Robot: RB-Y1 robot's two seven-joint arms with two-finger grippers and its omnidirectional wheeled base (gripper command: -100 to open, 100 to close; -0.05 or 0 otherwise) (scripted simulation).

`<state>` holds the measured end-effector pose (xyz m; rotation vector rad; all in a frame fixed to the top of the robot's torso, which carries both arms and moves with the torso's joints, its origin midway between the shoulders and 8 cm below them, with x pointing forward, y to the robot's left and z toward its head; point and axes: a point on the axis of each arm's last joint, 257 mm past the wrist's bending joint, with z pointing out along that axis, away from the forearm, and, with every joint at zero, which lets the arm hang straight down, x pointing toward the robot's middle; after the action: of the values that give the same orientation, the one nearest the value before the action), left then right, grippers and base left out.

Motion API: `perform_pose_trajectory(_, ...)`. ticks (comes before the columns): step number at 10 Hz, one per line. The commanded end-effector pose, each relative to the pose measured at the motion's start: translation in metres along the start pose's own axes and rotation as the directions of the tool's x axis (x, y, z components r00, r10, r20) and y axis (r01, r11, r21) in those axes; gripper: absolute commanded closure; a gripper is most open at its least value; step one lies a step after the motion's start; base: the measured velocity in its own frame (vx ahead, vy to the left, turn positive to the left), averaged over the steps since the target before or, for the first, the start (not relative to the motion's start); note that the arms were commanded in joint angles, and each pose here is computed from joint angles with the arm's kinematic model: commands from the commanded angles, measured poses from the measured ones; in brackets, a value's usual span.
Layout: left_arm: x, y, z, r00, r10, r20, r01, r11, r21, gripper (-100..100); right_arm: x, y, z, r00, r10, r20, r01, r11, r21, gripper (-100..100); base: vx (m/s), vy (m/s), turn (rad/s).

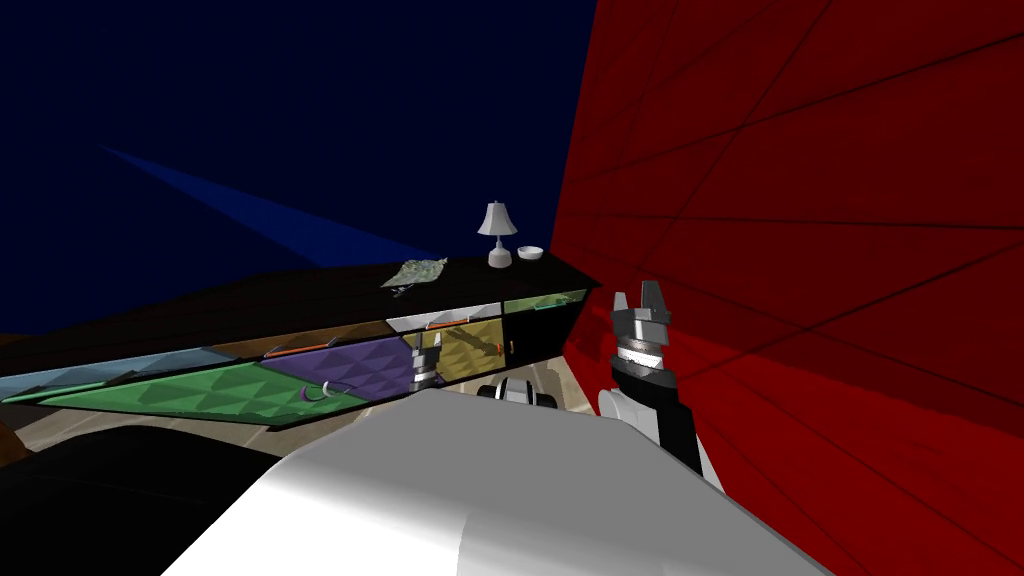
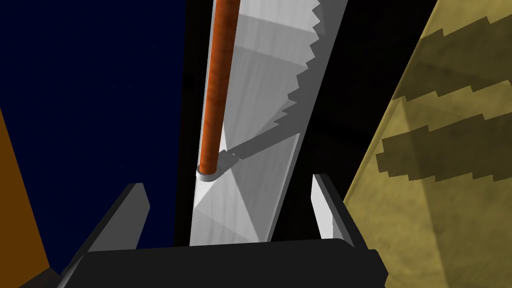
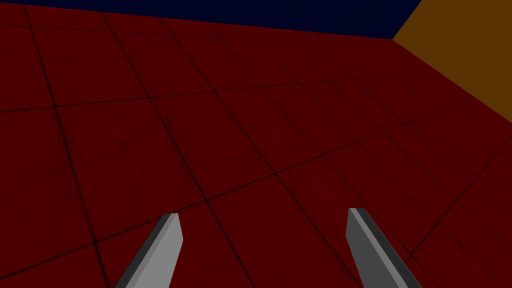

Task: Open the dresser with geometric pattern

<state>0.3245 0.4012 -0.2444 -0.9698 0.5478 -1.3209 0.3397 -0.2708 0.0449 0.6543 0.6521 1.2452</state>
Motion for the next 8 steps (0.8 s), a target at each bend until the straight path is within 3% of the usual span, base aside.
perform_pose_trajectory(1, -0.005, 0.000, -0.001, 1.0000, 0.005, 0.003, -0.005, 1.0000, -0.001, -100, 0.000, 0.000, 0.000, 1.000, 0.000, 0.000, 0.000, 1.000, 0.000, 0, 0.000, -0.028, 0.005)
perform_pose_trajectory(3, -0.016, 0.009, 0.019, 0.9992, 0.040, -0.001, -0.040, 0.9992, 0.000, -100, 0.000, 0.000, 0.000, 1.000, 0.000, 0.000, 0.000, 1.000, 0.000, 0, -0.089, -0.020, -0.139)
perform_pose_trajectory(8, -0.036, 0.014, 0.049, 0.9966, 0.077, 0.029, -0.078, 0.9968, 0.018, -100, 0.000, 0.000, 0.000, 1.000, 0.000, 0.000, 0.000, 1.000, 0.000, 0, -0.083, -0.005, -0.071)
